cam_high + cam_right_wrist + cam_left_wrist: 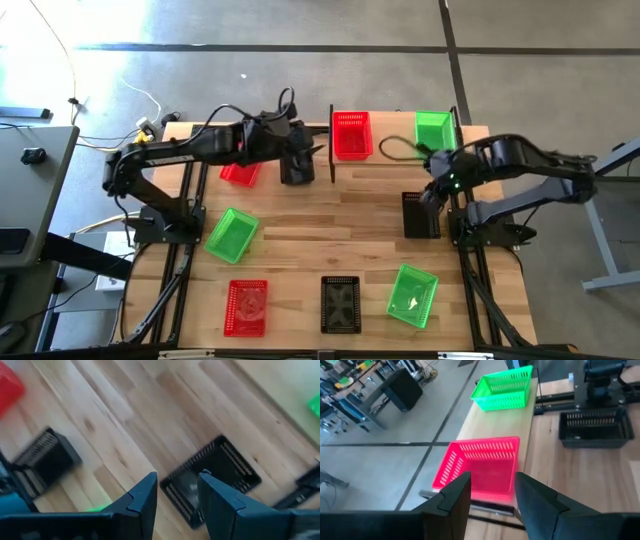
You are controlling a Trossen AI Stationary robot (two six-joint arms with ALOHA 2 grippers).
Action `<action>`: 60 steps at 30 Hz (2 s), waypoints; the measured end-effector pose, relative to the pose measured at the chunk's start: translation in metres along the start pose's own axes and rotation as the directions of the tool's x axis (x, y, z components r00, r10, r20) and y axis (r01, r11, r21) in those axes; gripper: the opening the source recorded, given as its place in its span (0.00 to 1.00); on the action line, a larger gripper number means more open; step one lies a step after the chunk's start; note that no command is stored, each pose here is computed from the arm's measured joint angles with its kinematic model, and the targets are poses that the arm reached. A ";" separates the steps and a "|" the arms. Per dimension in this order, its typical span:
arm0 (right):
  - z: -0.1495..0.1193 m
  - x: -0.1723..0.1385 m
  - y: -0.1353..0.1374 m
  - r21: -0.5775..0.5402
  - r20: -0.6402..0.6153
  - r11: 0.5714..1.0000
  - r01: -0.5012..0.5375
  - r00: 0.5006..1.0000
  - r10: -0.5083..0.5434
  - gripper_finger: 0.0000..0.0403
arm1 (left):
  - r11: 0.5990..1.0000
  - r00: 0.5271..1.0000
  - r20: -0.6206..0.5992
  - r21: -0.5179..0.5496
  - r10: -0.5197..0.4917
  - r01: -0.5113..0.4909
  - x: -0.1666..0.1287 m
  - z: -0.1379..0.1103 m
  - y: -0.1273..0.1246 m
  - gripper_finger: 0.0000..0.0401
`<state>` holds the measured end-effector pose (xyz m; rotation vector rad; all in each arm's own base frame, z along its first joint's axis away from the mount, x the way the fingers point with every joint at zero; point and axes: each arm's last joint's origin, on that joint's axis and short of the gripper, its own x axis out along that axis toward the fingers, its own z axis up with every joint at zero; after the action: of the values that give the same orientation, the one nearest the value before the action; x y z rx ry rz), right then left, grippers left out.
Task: Stack baskets on shelf by color
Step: Put the middle black bin on the shelf
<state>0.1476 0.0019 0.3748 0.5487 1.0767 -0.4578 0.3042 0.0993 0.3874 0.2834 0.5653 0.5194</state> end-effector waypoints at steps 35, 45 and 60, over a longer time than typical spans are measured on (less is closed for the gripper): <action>-0.052 0.088 0.055 -0.502 -0.189 0.864 0.038 0.970 -0.152 0.31 | 0.998 0.995 -0.076 0.023 -0.062 0.064 -0.027 -0.009 0.005 0.35; -0.076 0.143 0.042 -0.534 -0.240 0.846 -0.008 0.960 -0.143 0.31 | 0.998 0.995 -0.076 0.023 -0.062 0.063 -0.027 -0.009 0.005 0.35; -0.105 0.187 0.014 -0.514 -0.287 0.858 0.029 0.936 -0.203 0.31 | 0.998 0.995 -0.077 0.023 -0.061 0.063 -0.027 -0.009 0.005 0.35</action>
<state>0.1586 0.0622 0.1691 0.0889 1.5021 -0.1720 0.2775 0.0904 0.3940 0.2701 0.6529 0.4646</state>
